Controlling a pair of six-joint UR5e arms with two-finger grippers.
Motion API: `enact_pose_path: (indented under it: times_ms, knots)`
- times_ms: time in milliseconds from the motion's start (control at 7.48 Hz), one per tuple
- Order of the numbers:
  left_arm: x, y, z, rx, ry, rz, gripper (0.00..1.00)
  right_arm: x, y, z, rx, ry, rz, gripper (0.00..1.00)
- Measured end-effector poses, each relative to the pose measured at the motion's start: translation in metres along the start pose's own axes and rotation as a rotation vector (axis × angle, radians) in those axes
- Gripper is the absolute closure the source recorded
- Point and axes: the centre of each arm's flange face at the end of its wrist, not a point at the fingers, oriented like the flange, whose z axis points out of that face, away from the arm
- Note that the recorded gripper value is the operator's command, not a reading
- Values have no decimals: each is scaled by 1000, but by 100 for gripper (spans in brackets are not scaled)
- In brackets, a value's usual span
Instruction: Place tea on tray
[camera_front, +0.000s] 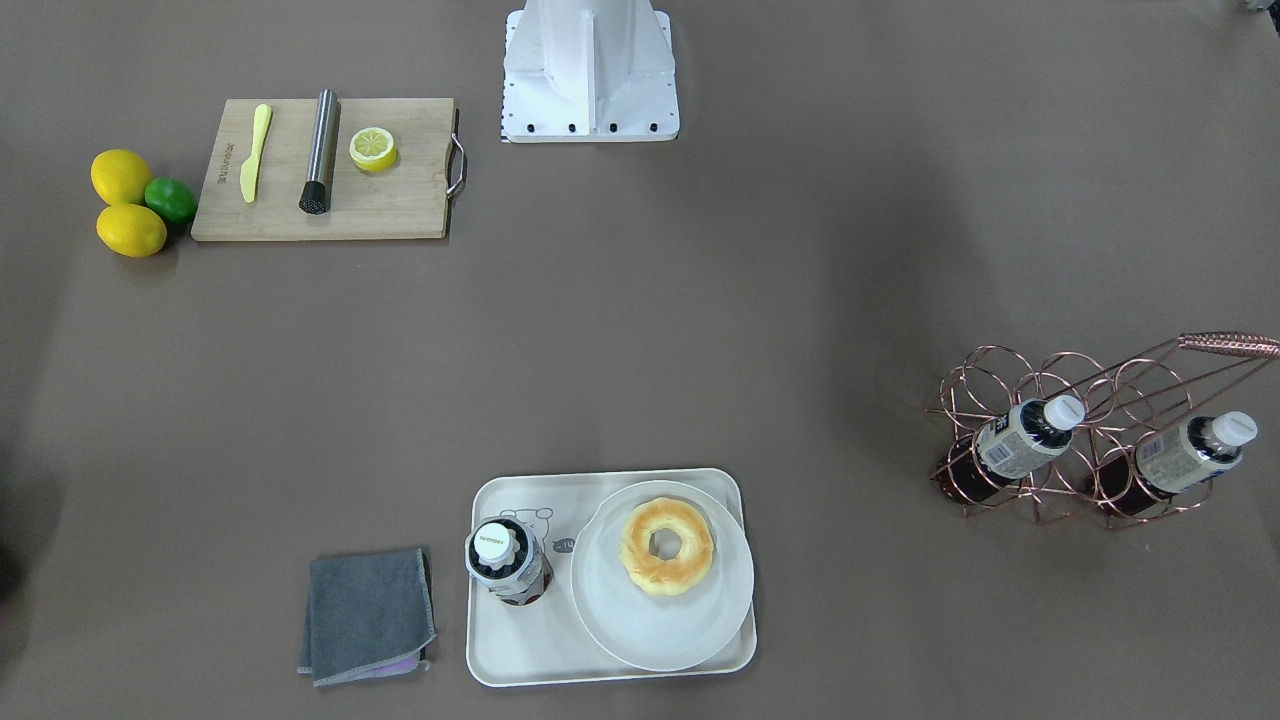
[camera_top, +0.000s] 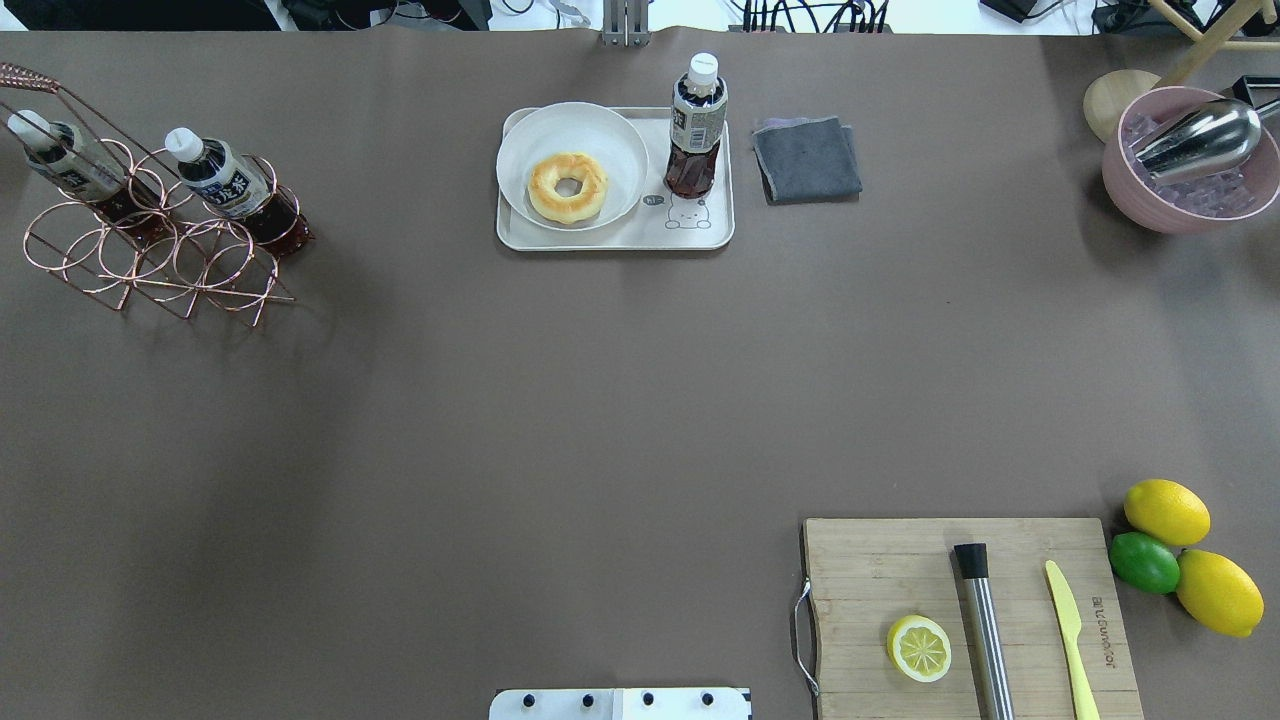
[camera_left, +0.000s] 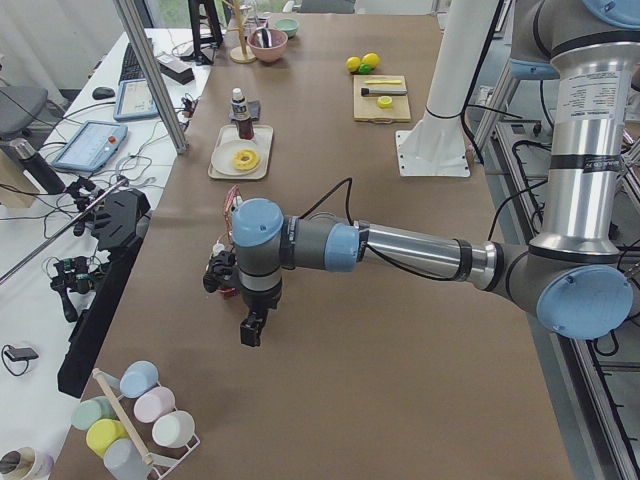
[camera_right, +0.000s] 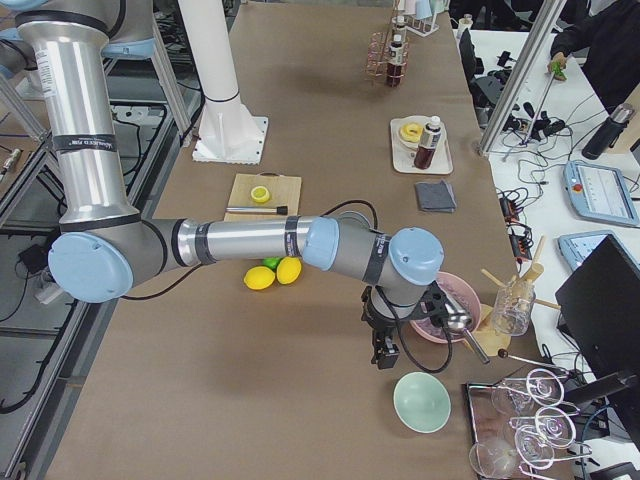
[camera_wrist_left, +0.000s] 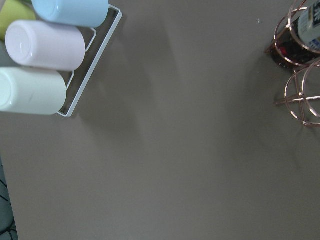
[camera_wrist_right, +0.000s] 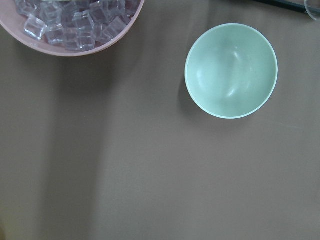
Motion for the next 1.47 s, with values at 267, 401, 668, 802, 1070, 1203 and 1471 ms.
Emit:
enact_pose_path:
  times_ms: [267,401,668,802,1070,1203,1471]
  knots:
    - [-24,38,10,-25,2,-57,2,-2,-3,-5,13,-6,35,0]
    - [-35,52,9,-26,2,-71,2,-3,-4,-7,17,-6,43,0]
    - [-44,62,9,-28,2,-80,2,-4,-4,-9,20,-5,49,0]
    - [-45,64,9,-28,2,-81,2,-5,-5,-10,22,-5,51,0]
    - [-45,65,9,-28,2,-81,2,-7,-6,-10,28,-15,52,0]
    - [-46,64,10,-28,2,-82,2,-8,-7,-10,33,-26,52,0]
    - [-46,64,11,-29,2,-83,2,-9,-7,-10,38,-41,51,0]
